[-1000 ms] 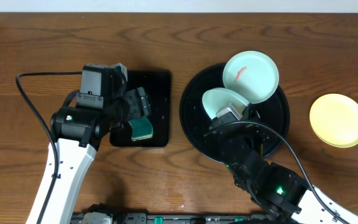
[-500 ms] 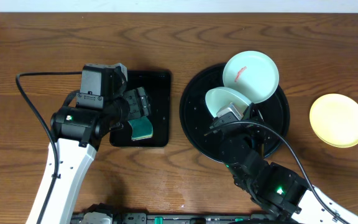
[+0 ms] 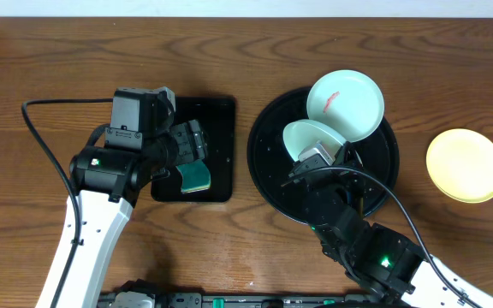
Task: Clean dirty plates on tray and stack at the side
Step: 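Lift the near pale green plate off the round tray with right gripper, then carry the plate right and stack it on the yellow plate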
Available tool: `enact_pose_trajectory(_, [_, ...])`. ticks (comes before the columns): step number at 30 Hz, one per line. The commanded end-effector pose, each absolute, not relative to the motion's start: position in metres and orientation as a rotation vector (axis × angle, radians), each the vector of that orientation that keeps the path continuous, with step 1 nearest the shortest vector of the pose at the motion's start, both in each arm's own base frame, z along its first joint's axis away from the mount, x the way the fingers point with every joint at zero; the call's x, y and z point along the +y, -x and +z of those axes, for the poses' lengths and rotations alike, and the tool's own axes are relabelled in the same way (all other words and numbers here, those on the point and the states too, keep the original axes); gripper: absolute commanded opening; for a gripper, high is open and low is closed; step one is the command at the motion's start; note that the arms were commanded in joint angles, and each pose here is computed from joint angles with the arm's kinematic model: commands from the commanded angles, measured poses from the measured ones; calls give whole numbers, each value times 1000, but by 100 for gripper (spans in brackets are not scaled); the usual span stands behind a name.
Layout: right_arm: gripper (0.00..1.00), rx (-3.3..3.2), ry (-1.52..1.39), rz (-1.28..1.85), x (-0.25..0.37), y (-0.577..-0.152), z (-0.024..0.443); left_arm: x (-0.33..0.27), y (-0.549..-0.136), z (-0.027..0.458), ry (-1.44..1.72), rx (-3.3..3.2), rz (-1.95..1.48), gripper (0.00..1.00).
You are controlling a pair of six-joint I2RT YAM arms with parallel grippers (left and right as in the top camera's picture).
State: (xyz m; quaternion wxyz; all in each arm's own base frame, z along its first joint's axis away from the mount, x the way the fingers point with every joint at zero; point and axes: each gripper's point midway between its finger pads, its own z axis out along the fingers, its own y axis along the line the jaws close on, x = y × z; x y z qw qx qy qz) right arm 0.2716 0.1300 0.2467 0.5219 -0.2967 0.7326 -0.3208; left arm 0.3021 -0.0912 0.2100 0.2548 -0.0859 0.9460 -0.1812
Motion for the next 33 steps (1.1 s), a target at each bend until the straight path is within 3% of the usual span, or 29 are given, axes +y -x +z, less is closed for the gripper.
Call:
enact_pose_trajectory(1, [1,1734,668,-764,130,-271,263,-92,-304,217,218,2551,-498,82])
enact_pose_trajectory(27, [1,1762,560,-700,126,-272,262,-92,-304,217,218,2551,-498,82])
enact_pose_trajectory(33, [1,1976,356,-520,105,-289,214,-92,-304,217,218,2551,-498,82])
